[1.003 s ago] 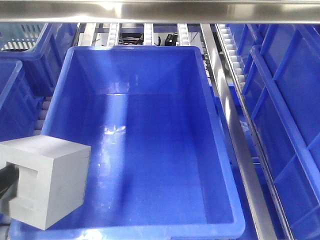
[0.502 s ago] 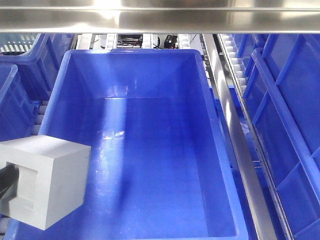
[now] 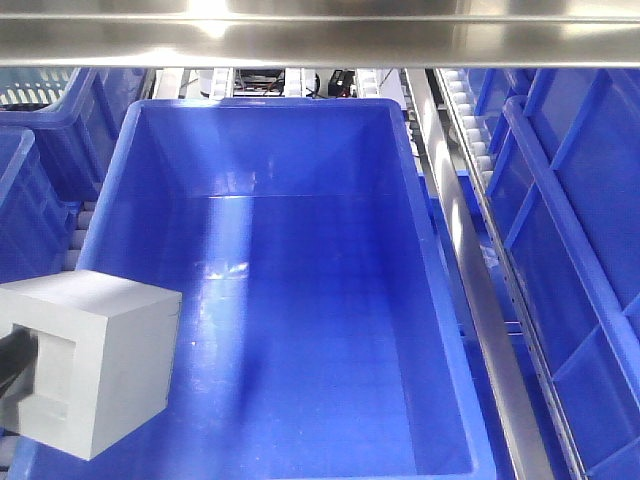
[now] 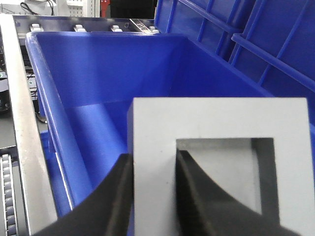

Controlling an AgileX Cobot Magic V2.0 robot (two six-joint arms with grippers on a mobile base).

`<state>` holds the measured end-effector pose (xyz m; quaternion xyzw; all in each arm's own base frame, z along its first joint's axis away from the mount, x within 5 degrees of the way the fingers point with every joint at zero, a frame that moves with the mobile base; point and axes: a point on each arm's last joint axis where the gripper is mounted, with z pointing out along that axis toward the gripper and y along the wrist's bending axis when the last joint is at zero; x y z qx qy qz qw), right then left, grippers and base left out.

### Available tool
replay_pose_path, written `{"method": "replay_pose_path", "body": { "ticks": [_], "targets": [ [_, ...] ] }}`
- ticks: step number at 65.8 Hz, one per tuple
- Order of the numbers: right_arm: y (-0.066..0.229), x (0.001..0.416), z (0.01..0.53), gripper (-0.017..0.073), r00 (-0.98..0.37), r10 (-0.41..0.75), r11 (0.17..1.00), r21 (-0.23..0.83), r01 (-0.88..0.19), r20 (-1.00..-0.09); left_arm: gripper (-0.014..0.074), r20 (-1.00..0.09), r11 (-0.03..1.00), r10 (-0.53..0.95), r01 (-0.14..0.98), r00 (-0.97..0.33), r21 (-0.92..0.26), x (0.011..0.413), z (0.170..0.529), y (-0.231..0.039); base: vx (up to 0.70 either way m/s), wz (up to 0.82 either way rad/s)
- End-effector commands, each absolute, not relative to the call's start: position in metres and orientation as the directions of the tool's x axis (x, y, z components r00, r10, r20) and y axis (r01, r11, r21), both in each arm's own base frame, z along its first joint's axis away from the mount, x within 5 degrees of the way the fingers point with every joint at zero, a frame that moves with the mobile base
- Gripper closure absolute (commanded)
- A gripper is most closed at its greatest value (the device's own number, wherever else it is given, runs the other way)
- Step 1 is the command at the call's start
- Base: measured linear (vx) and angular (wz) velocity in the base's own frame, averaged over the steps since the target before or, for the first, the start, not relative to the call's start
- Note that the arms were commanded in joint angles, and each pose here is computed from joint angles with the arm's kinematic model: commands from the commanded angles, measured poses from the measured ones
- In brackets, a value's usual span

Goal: Sort gray base to blue bin
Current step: 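Turn toward the shelf and stop over the large empty blue bin, then lower the gray block into the blue bin with the left gripper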

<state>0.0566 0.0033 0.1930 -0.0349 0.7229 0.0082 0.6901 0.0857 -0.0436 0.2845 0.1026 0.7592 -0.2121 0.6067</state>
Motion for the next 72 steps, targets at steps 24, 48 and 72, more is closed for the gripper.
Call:
{"method": "replay_pose_path", "body": {
  "ticks": [24,48,72],
  "targets": [
    [0.003,0.056,0.196,0.0568,0.031,-0.050,0.997,-0.052,-0.060,-0.998,0.0599,-0.976,0.873,-0.172,0.439,-0.130,-0.212,0.086,0.304,-0.044,0.00,0.00],
    [0.003,0.056,0.196,0.0568,0.031,-0.050,0.997,-0.052,-0.060,-0.998,0.0599,-0.977,0.873,-0.174,0.440,-0.127,-0.212,0.086,0.305,-0.044,0.00,0.00],
    [0.003,0.056,0.196,0.0568,0.031,-0.050,0.997,-0.052,-0.060,-0.998,0.0594,-0.966,0.862,-0.213,0.436,-0.149,-0.258,0.097,0.319,-0.050,0.00,0.00]
  ]
}}
